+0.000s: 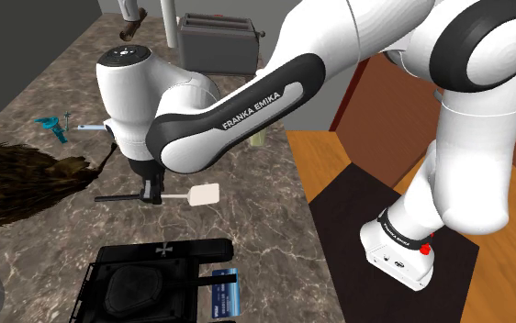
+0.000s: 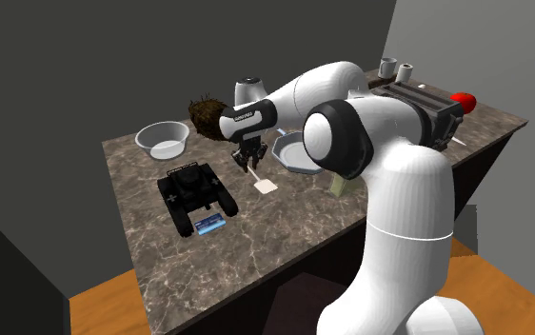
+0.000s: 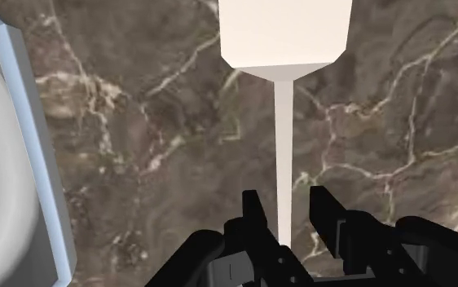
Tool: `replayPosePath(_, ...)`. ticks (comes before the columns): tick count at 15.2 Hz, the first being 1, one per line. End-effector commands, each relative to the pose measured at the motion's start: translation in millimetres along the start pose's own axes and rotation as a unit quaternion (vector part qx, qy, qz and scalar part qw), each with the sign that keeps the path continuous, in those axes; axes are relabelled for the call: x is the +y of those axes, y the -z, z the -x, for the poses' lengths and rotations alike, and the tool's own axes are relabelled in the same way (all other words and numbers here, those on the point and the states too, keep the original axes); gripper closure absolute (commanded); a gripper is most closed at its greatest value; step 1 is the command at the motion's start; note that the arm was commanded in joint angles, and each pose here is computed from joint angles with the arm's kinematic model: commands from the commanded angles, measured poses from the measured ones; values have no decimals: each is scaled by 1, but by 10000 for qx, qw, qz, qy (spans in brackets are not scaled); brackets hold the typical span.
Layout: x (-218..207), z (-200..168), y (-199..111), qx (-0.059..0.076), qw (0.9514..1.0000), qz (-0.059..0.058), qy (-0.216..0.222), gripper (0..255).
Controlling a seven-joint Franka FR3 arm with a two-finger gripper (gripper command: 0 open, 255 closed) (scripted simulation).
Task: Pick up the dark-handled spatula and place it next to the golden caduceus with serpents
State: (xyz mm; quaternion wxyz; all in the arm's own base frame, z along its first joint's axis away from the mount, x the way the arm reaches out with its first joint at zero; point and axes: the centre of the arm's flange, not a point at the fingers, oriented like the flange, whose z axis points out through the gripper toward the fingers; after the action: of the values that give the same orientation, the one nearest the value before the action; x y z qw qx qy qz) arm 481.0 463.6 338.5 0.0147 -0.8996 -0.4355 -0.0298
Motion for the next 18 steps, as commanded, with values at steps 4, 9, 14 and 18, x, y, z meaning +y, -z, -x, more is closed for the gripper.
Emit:
replayPosePath(4, 0, 0, 0, 0, 10000, 0, 0, 255)
replayPosePath(9, 0, 0, 5, 0, 10000, 0, 0, 255)
replayPosePath(14, 0, -2, 32, 0, 10000, 0, 0, 255)
replayPosePath(18, 0, -4, 53, 0, 10000, 0, 0, 255)
